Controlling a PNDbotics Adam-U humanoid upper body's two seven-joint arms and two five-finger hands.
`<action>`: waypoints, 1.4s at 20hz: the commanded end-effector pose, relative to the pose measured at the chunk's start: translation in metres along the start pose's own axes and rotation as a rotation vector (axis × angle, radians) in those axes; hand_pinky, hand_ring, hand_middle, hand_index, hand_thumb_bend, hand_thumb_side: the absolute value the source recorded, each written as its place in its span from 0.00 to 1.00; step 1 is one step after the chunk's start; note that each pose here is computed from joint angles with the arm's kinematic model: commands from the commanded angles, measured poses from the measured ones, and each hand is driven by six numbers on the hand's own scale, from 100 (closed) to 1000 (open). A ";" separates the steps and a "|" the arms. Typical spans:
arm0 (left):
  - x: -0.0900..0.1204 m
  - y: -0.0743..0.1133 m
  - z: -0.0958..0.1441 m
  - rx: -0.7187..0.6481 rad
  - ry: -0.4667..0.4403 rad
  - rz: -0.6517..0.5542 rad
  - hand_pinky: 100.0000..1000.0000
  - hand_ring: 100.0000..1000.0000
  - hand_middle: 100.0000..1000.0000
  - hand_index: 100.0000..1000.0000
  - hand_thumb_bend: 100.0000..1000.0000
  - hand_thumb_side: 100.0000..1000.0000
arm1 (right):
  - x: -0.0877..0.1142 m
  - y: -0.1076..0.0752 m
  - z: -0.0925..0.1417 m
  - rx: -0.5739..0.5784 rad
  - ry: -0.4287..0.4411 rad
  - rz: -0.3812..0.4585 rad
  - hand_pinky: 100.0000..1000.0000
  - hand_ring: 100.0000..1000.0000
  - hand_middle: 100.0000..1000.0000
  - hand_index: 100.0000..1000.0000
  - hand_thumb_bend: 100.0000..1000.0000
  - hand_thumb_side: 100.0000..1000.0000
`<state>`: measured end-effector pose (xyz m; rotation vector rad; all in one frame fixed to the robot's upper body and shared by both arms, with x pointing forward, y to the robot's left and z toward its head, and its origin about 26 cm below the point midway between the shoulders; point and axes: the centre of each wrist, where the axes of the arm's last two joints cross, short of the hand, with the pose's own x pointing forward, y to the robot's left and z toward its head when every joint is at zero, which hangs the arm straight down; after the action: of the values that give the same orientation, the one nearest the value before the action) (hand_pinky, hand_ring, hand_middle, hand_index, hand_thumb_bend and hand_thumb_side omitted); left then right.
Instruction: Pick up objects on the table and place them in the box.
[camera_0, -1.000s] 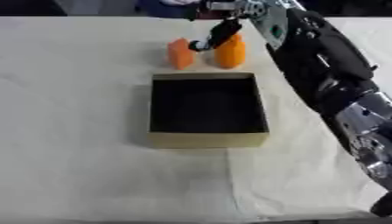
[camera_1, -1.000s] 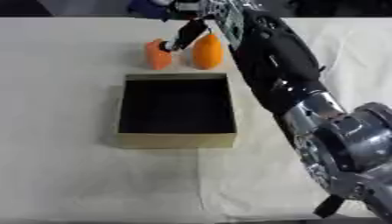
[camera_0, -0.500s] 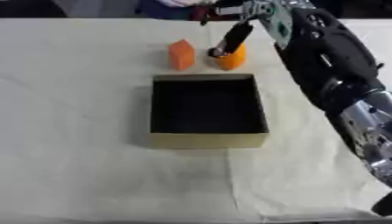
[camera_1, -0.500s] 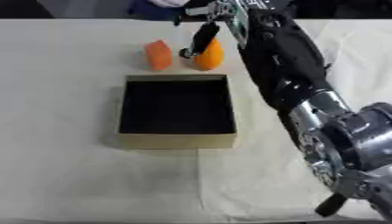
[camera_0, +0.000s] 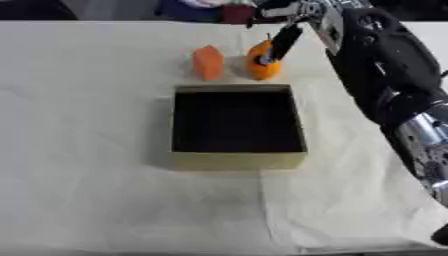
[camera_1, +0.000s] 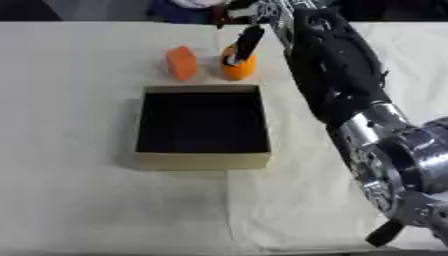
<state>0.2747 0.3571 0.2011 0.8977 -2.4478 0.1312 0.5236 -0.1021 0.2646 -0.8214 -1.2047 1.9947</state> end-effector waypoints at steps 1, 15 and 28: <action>0.005 0.003 -0.007 -0.002 -0.034 -0.009 0.74 0.53 0.59 0.84 0.00 0.86 | -0.013 -0.007 0.009 -0.023 0.061 0.006 0.89 0.98 0.93 0.94 0.28 0.35; 0.005 0.002 -0.006 0.002 -0.034 -0.010 0.74 0.52 0.59 0.84 0.00 0.86 | -0.017 0.014 0.004 -0.025 0.153 0.006 0.83 0.91 0.86 0.91 0.14 0.25; 0.005 0.002 -0.006 0.002 -0.034 -0.008 0.74 0.52 0.59 0.84 0.00 0.85 | -0.014 0.010 0.004 -0.352 0.217 0.065 0.60 0.65 0.52 0.51 0.00 0.00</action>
<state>0.2747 0.3570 0.2008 0.9050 -2.4474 0.1270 0.5266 -0.1172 0.2374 -1.1568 -1.3749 1.7538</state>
